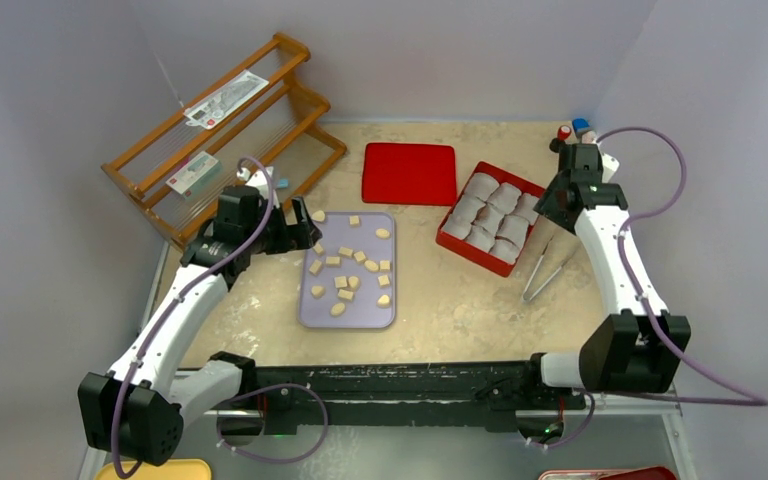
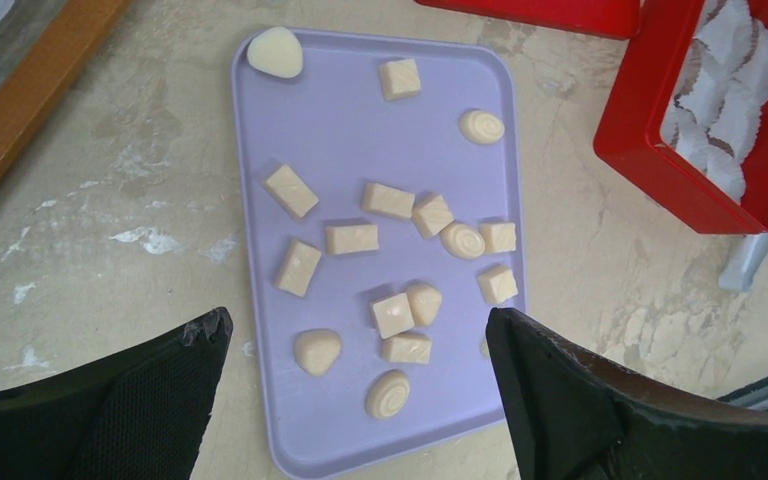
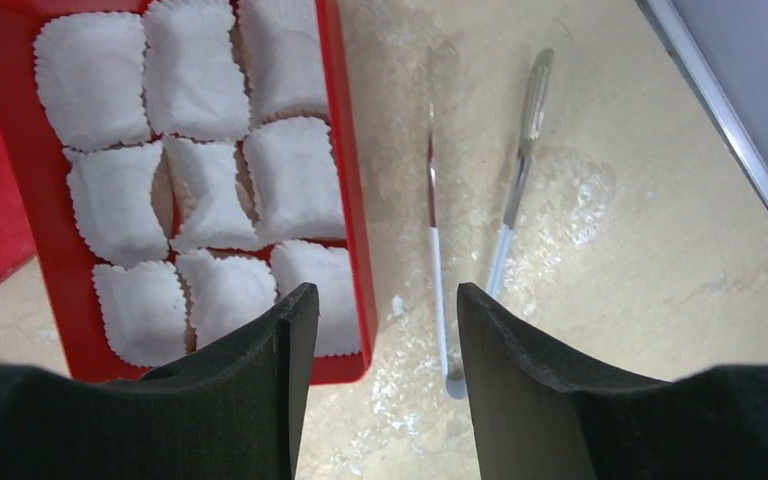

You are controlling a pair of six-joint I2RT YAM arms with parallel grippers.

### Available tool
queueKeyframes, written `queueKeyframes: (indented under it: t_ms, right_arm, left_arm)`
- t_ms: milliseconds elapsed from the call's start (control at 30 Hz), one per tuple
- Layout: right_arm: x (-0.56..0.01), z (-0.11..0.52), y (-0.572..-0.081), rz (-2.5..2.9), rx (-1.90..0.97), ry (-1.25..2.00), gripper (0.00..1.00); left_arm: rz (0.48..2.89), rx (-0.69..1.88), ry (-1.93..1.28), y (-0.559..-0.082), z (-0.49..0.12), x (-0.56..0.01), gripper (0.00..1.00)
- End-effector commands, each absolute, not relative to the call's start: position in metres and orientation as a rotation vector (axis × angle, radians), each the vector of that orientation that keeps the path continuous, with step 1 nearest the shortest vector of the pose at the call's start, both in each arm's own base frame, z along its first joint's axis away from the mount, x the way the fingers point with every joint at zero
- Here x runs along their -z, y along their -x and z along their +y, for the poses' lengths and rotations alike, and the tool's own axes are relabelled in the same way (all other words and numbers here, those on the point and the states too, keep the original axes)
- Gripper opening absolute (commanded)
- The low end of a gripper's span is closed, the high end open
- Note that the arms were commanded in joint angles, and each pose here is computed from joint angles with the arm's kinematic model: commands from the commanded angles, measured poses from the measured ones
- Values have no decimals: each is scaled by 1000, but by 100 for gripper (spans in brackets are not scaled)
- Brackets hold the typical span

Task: Pack the chocolate

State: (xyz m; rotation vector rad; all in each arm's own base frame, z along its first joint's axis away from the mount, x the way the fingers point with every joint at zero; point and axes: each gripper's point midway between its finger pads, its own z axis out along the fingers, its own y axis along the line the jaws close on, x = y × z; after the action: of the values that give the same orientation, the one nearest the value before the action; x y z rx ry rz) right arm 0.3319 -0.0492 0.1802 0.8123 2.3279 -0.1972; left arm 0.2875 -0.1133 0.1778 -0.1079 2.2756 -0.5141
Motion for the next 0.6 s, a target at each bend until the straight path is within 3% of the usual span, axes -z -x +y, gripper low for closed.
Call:
queueKeyframes:
  t_ms: [0, 100, 133, 167, 200, 567]
  right_arm:
    - [-194, -59, -319, 2237, 240, -860, 56]
    - [-203, -59, -313, 2242, 241, -834, 57]
    - [-204, -60, -311, 2242, 248, -832, 57]
    - [-205, -60, -310, 2237, 252, -830, 57]
    - [-207, -62, -308, 2228, 260, -831, 56]
    - [-164, -65, -260, 2396, 383, -892, 57]
  left_arm:
    - [2177, 611, 40, -296, -129, -208, 98]
    - [2169, 650, 50, -294, -133, -208, 87]
    - [2167, 661, 41, -292, -134, -208, 88]
    - [2166, 687, 12, -290, -138, -207, 97]
    - [2175, 710, -7, -288, -142, -204, 100]
    - [2291, 555, 10, -283, -122, -177, 100]
